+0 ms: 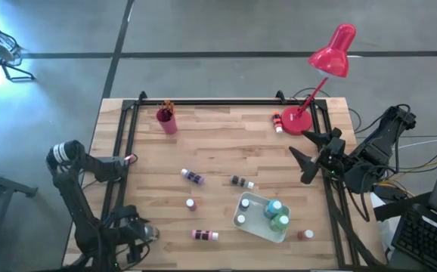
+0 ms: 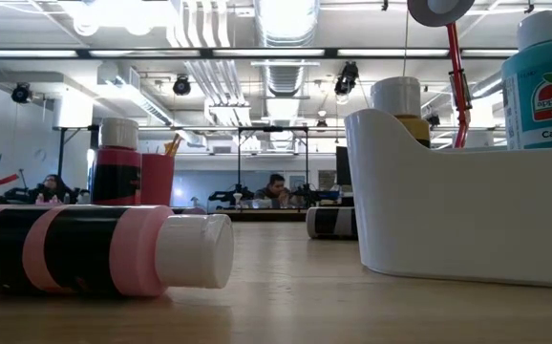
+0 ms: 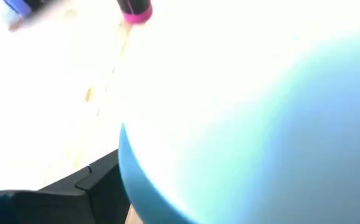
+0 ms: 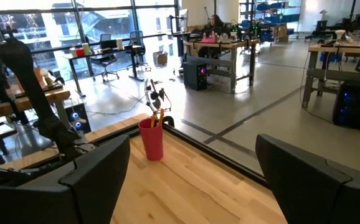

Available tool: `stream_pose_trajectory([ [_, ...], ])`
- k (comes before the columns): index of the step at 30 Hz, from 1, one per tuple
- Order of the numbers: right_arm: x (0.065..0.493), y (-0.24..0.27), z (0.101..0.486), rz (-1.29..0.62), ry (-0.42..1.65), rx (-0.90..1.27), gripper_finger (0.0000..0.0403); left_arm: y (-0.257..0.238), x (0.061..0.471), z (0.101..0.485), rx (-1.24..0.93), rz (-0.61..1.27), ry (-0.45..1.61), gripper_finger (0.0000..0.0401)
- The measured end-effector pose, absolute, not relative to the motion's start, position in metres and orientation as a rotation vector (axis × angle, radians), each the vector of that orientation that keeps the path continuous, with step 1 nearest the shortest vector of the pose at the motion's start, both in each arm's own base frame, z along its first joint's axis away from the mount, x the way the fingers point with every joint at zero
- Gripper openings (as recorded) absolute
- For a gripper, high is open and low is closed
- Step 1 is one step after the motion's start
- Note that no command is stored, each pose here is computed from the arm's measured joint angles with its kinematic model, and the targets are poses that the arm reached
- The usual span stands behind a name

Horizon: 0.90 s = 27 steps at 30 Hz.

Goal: Pick & Place Paint Supplies
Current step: Put the black paint bottle into the white bin

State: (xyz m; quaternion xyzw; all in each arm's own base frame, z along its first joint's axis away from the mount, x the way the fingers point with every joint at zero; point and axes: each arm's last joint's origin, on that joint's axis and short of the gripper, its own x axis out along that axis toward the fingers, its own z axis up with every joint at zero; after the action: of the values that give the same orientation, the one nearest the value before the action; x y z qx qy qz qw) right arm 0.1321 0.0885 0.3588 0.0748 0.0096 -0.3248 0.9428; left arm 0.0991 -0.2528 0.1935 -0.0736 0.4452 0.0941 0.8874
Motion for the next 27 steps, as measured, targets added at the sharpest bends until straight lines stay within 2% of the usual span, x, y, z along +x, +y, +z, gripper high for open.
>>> stream_pose_trajectory([
  [5, 0.132, 0.089, 0.359, -0.662, 0.020, 0.151, 0.0332, -0.253, 0.100, 0.194, -0.128, 0.193, 0.879, 0.0319],
  [8, 0.132, 0.089, 0.359, -0.662, 0.021, 0.149, 0.0324, -0.252, 0.101, 0.195, -0.100, 0.194, 0.825, 0.0301],
  [16, 0.132, 0.089, 0.359, -0.658, 0.022, 0.150, 0.0302, -0.251, 0.105, 0.196, -0.053, 0.189, 0.801, 0.0180],
  [21, 0.136, 0.094, 0.360, -0.526, 0.063, 0.217, 0.0288, -0.249, 0.111, 0.204, -0.046, 0.178, 0.812, 0.0180],
  [27, 0.152, 0.111, 0.364, -0.370, 0.082, 0.181, 0.0277, -0.238, 0.130, 0.241, -0.040, 0.135, 0.761, 0.0180],
])
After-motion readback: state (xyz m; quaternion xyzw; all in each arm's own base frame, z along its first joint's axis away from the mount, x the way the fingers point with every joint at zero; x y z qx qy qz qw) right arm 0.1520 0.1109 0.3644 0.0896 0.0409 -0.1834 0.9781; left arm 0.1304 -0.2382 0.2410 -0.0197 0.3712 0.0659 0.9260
